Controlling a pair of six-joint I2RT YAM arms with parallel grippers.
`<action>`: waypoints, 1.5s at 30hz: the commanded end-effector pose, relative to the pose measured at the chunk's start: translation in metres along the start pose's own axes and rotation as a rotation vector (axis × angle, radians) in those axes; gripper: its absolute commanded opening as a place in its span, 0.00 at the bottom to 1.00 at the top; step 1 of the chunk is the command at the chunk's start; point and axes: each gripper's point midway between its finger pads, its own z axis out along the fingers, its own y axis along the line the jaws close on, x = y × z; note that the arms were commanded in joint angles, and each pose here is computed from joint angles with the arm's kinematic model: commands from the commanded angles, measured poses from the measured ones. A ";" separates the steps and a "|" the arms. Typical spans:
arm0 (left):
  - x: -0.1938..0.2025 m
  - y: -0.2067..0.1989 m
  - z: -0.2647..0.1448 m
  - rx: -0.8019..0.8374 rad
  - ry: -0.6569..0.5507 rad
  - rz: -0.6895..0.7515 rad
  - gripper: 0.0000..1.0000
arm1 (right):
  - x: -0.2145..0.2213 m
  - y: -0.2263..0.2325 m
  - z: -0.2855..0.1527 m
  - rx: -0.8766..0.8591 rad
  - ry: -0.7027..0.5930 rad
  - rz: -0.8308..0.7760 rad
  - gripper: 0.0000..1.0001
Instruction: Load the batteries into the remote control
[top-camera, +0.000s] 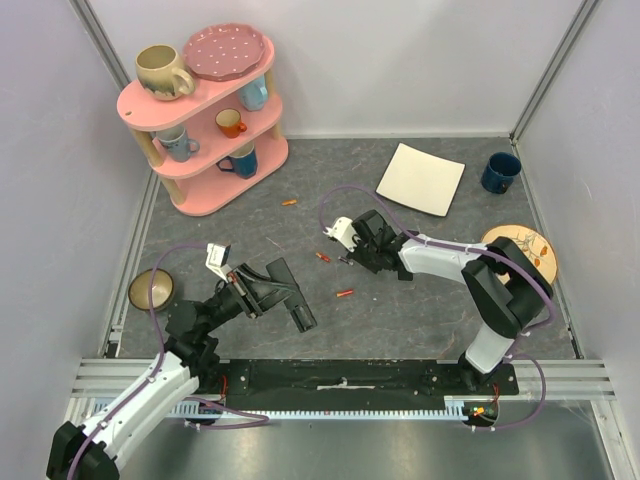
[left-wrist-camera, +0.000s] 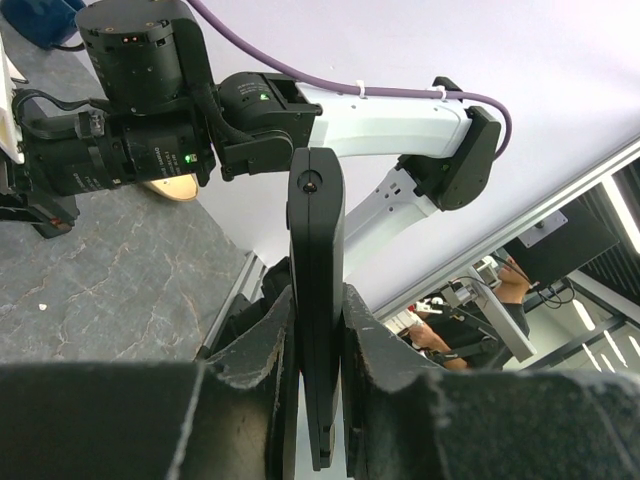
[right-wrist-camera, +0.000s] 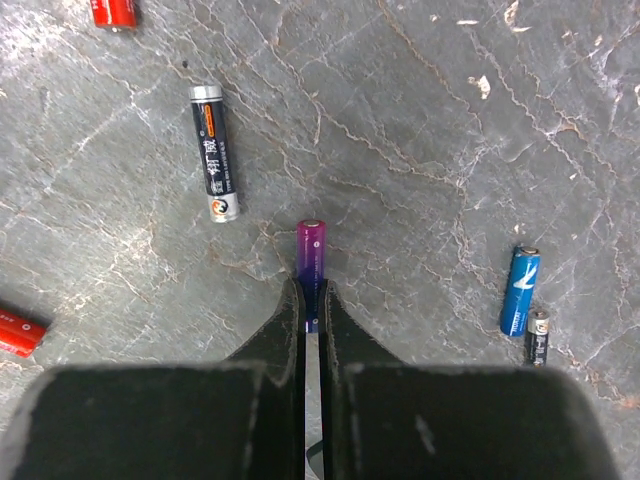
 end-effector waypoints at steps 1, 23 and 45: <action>0.031 0.049 -0.021 -0.094 0.039 -0.020 0.02 | -0.005 -0.003 0.004 0.011 -0.005 0.010 0.07; 0.032 0.051 -0.022 -0.107 0.042 -0.021 0.02 | -0.058 -0.056 -0.055 0.263 -0.178 0.380 0.44; 0.032 0.062 -0.022 -0.160 0.036 -0.050 0.02 | -0.076 -0.036 -0.064 0.156 -0.287 1.345 0.98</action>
